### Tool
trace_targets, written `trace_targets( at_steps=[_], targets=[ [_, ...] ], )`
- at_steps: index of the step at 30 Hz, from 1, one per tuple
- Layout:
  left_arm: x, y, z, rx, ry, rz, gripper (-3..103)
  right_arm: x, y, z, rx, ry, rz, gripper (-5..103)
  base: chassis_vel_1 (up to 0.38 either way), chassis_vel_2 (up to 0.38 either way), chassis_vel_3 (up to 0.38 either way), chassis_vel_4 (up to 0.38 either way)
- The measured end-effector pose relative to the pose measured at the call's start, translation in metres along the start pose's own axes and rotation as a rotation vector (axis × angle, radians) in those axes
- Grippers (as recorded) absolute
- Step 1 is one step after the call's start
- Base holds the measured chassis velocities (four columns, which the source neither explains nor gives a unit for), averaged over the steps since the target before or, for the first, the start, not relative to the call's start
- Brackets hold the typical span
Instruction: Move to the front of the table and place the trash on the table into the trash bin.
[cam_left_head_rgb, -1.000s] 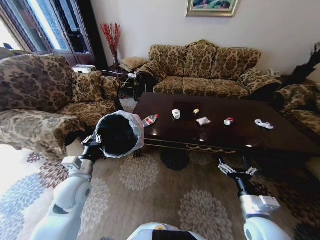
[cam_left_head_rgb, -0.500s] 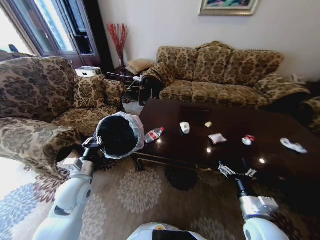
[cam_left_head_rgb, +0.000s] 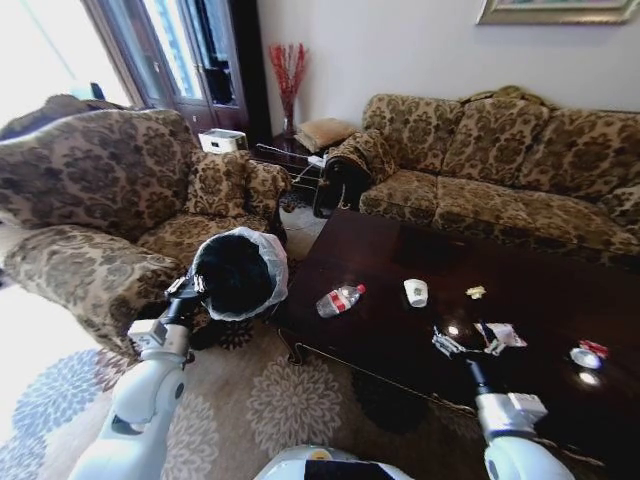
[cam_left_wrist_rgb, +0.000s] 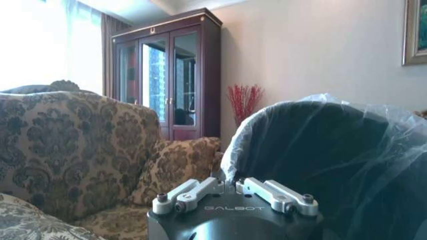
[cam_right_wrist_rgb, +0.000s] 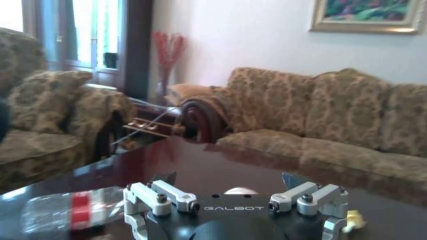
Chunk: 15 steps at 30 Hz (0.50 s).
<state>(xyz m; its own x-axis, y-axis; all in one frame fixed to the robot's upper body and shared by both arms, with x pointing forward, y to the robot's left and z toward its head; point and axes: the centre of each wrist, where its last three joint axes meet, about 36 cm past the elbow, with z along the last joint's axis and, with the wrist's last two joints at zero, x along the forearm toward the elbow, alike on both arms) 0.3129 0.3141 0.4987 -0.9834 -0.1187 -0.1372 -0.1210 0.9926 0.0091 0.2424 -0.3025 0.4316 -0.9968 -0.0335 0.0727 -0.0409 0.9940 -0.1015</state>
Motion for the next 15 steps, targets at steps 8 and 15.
trace_targets(
  at_steps=[8,15],
  targets=[
    [-0.020,0.006,0.006,-0.007,0.016,0.025,3,-0.030,0.021,0.017,-0.034,0.006,-0.112,100,0.000,0.000,0.000,0.000],
    [-0.036,0.020,0.011,-0.005,0.037,0.037,3,-0.103,0.052,0.020,-0.158,0.009,-0.231,100,0.000,0.000,0.000,0.000]
  ],
)
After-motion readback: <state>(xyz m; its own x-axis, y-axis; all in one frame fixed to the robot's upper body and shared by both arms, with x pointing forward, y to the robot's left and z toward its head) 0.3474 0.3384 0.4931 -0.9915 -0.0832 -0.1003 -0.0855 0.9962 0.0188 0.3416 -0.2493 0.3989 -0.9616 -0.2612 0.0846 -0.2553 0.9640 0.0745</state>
